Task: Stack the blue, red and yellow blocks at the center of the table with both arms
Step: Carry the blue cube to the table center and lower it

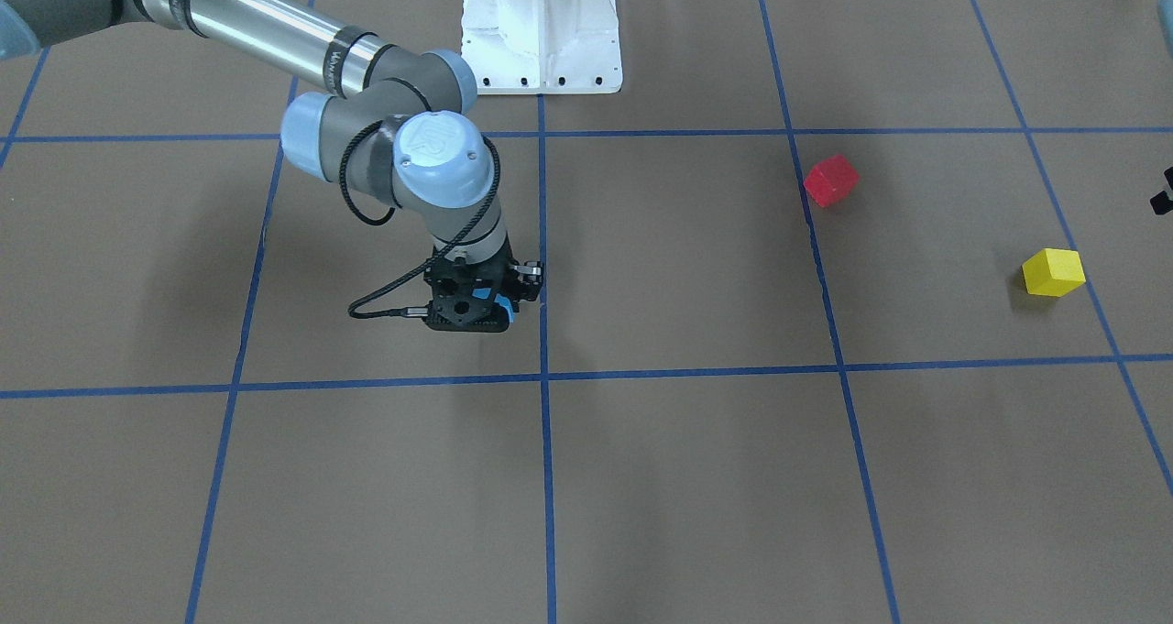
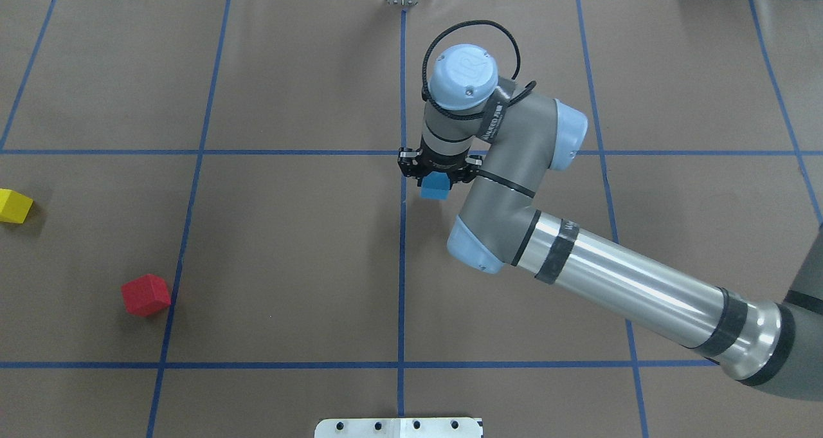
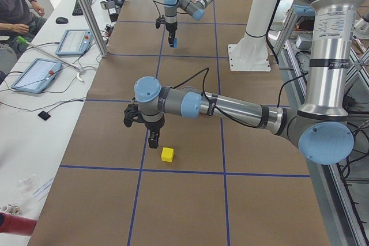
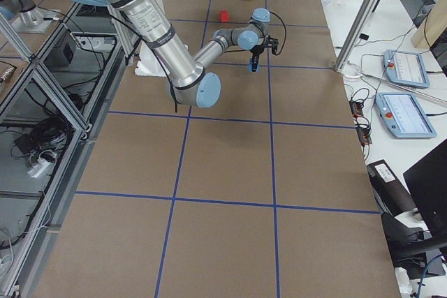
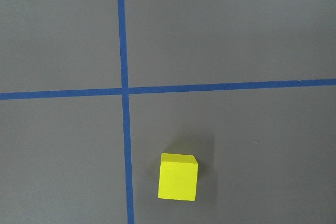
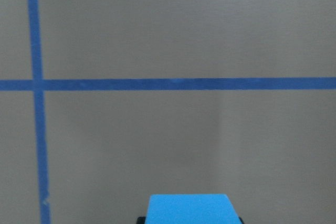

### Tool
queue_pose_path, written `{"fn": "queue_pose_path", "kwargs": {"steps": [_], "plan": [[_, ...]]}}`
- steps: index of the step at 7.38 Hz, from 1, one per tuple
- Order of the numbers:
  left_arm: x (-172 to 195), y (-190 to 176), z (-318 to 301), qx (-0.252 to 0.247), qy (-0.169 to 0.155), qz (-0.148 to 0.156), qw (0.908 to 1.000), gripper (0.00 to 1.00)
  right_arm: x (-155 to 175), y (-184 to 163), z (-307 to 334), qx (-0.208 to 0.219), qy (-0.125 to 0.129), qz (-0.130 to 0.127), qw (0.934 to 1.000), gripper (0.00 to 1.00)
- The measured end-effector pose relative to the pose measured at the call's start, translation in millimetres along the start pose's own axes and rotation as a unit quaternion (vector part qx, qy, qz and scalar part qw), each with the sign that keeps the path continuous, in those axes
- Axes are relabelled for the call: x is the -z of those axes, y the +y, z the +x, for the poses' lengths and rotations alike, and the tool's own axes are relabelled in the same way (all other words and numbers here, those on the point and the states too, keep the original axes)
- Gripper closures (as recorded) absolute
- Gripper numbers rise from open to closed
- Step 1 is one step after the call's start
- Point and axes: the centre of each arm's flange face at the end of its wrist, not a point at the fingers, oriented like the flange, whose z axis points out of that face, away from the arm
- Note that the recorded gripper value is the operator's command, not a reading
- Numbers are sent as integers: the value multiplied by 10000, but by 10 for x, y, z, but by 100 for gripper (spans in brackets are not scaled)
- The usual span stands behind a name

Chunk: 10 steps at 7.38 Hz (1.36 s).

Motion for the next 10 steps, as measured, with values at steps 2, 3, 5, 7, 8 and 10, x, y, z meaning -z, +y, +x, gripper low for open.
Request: {"fn": "queue_pose_path", "kwargs": {"steps": [2,3,5,7,8,10], "plan": [[9,0,10,-5,1,9,10000,0,-160,228,-269,-270,32,123,9996,100],[18,-2,19,-13,3,19,10000,0,-204,291,-304,-423,31,151,9990,100],[25,-1,26,-19,4,25,10000,0,-253,377,-340,-503,12,156,9986,99],[24,1,26,-18,3,24,10000,0,-332,485,-369,-359,-22,265,9990,92],[22,2,23,-15,3,22,10000,0,-341,512,-384,-228,-32,317,9992,78],[19,2,20,-13,3,19,10000,0,-356,529,-387,-44,-20,347,9994,0]]}}
